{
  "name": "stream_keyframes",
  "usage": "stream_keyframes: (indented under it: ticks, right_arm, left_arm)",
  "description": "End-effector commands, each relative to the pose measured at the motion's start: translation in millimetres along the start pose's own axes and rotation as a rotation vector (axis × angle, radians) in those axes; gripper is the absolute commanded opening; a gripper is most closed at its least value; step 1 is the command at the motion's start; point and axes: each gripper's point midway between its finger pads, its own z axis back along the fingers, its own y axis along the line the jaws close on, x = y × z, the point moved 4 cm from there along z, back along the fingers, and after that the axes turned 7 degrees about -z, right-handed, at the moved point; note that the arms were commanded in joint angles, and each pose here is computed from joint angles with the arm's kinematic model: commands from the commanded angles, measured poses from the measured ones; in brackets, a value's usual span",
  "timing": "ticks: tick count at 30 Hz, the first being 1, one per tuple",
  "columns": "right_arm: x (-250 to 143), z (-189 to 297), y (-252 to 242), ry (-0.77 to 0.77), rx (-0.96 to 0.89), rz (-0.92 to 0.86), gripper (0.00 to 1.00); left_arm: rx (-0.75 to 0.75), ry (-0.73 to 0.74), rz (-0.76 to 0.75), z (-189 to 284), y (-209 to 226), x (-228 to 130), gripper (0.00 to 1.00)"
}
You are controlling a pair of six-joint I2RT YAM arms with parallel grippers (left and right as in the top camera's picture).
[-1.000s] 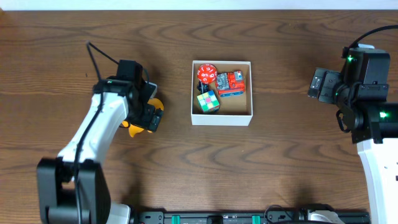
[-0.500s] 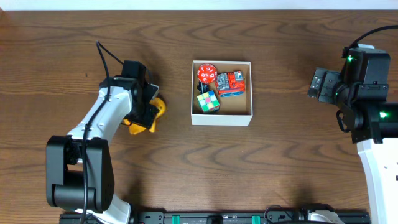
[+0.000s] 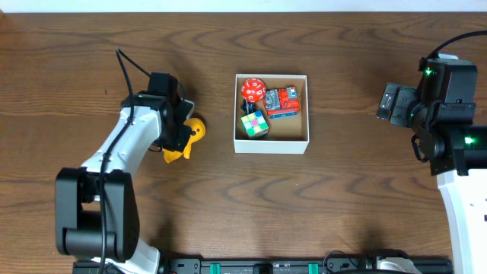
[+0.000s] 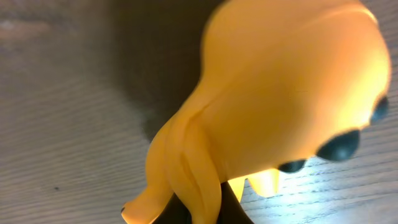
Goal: Pack container
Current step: 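Move the left gripper over the orange toy and grasp it, then lift the orange toy and carry it right into the white box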
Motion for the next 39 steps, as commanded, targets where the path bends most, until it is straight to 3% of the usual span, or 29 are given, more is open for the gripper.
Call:
stream_keyframes:
  ticks: [1, 8, 14, 20, 29, 39]
  right_arm:
    - [3.6, 1.7, -3.4, -0.011, -0.013, -0.022, 0.99]
    - [3.6, 1.7, -3.4, -0.011, -0.013, -0.022, 0.99]
    - [3.7, 1.8, -3.4, -0.011, -0.013, -0.022, 0.99]
    - [3.6, 1.7, -3.4, -0.011, -0.013, -0.022, 0.99]
    - [3.6, 1.7, -3.4, -0.011, -0.013, -0.022, 0.99]
    - [3.6, 1.7, -3.4, -0.011, -0.013, -0.022, 0.99]
  left_arm:
    - [0.057, -0.146, -0.006, 45.3, 7.8, 20.2, 0.06]
    - [0.132, -0.417, -0.028, 133.3, -0.5, 24.0, 0.06]
    - [-0.003, -0.729, -0.183, 201.6, -55.5, 34.1, 0.06]
    - [-0.053, -0.879, -0.349, 228.9, -105.1, 50.1, 0.06]
    - [-0.151, -0.811, -0.557, 189.6, -173.0, 77.4, 0.06]
    - [-0.186, -0.649, -0.594, 115.1, -188.9, 102.2, 0.06]
